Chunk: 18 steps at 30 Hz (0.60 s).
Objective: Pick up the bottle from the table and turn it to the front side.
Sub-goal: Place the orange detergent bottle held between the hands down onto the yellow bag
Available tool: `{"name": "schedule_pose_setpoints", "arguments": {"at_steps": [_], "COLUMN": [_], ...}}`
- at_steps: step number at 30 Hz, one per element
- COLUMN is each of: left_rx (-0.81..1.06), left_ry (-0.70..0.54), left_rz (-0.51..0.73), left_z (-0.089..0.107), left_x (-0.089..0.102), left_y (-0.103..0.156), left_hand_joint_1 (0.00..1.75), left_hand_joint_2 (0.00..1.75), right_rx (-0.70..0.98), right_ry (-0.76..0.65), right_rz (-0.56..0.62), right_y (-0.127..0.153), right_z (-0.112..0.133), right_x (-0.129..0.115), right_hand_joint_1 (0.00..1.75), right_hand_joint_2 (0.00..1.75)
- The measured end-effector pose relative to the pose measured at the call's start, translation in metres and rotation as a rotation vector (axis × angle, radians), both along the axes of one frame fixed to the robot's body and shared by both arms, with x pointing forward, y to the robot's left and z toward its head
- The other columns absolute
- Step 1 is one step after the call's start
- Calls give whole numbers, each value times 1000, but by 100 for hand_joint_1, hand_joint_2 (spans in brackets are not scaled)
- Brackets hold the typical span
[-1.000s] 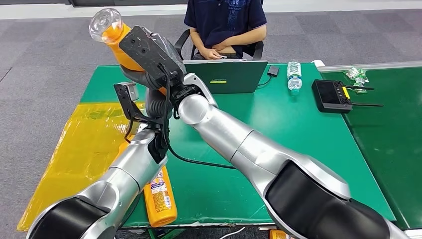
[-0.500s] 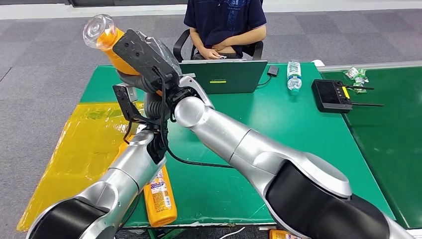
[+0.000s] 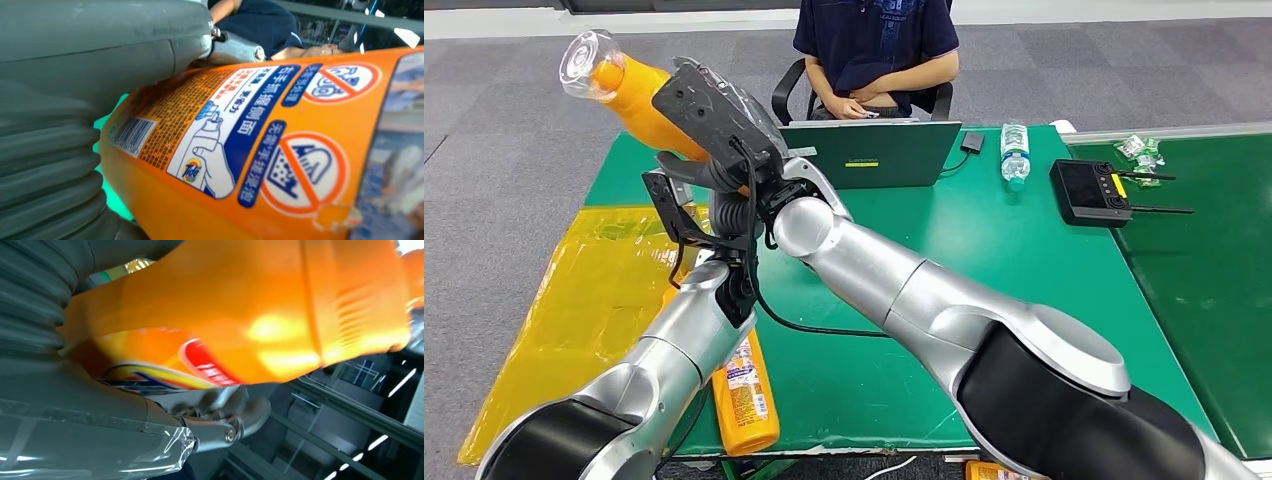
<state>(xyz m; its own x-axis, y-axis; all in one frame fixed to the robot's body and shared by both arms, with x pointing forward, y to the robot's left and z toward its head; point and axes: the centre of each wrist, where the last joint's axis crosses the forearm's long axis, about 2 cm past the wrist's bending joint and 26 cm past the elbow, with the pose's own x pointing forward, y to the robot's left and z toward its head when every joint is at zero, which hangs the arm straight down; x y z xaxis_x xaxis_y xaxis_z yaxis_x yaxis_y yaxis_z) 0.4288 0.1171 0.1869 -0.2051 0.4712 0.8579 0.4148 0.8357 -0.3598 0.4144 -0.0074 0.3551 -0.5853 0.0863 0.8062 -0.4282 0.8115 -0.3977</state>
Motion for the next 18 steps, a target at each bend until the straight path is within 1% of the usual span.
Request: {"name": "schedule_pose_setpoints", "arguments": {"at_steps": [18], "left_rx": [-3], "left_ry": [-1], "left_rz": [1], "left_z": [0], "left_x": [0], "left_y": [0], "left_hand_joint_1": [175], "left_hand_joint_2": [175], "right_rx": [-8], "right_ry": [5], "right_rz": [-3], "right_y": [-1], "right_z": [-3], "right_x": [1], "right_hand_joint_1": [19], "right_hand_joint_2": [175]}}
